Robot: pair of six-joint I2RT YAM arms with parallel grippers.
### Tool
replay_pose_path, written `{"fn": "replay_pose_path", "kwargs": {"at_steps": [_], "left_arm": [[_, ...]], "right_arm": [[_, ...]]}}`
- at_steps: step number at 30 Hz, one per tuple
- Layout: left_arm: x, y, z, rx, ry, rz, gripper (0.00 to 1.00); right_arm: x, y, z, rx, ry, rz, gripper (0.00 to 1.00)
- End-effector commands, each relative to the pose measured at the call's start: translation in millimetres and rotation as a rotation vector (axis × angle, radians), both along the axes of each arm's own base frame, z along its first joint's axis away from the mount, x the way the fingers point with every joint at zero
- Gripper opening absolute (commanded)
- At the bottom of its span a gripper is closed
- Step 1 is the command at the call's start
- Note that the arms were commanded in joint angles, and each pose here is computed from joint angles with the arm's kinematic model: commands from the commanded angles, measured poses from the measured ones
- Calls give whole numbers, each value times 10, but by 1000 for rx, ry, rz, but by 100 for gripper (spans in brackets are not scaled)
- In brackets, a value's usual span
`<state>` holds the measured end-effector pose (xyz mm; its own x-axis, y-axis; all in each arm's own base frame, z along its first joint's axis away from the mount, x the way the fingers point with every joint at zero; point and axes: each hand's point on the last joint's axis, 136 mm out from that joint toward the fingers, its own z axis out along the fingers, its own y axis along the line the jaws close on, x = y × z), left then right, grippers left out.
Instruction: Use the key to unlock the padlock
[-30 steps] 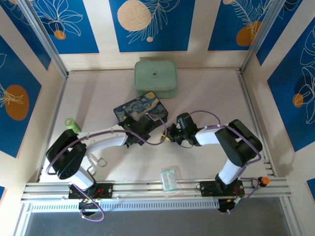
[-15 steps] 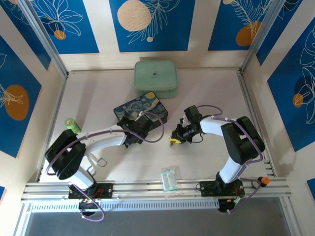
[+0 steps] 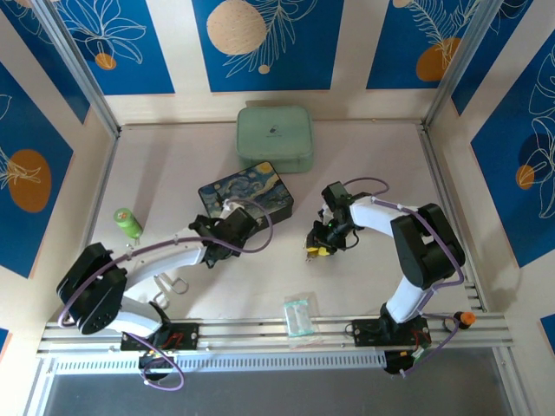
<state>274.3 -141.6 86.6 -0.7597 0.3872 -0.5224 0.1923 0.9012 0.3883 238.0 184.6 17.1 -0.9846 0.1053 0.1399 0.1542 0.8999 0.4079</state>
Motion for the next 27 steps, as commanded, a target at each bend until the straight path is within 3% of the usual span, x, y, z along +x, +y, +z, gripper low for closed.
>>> {"fn": "replay_pose_path", "kwargs": {"at_steps": [1,7,10,20,27], "left_arm": [[38,162,-53,-21,1,89,99],[182,360,40,-61,-18,136,100],[258,496,41,-70,-19,176,99],[564,737,95,-229,-50,242,100],[548,821,137,-270,-51,256,99]], "right_arm": [[-147,-301,-71,-176,30,27,31],[-119,-270,-22,-198,-10,40,32],[-99,-290,-7,-209,-18,30,37],[-55,-248,6,-184,-56,19,39],[3,-205,104,-146,-105,8,49]]}}
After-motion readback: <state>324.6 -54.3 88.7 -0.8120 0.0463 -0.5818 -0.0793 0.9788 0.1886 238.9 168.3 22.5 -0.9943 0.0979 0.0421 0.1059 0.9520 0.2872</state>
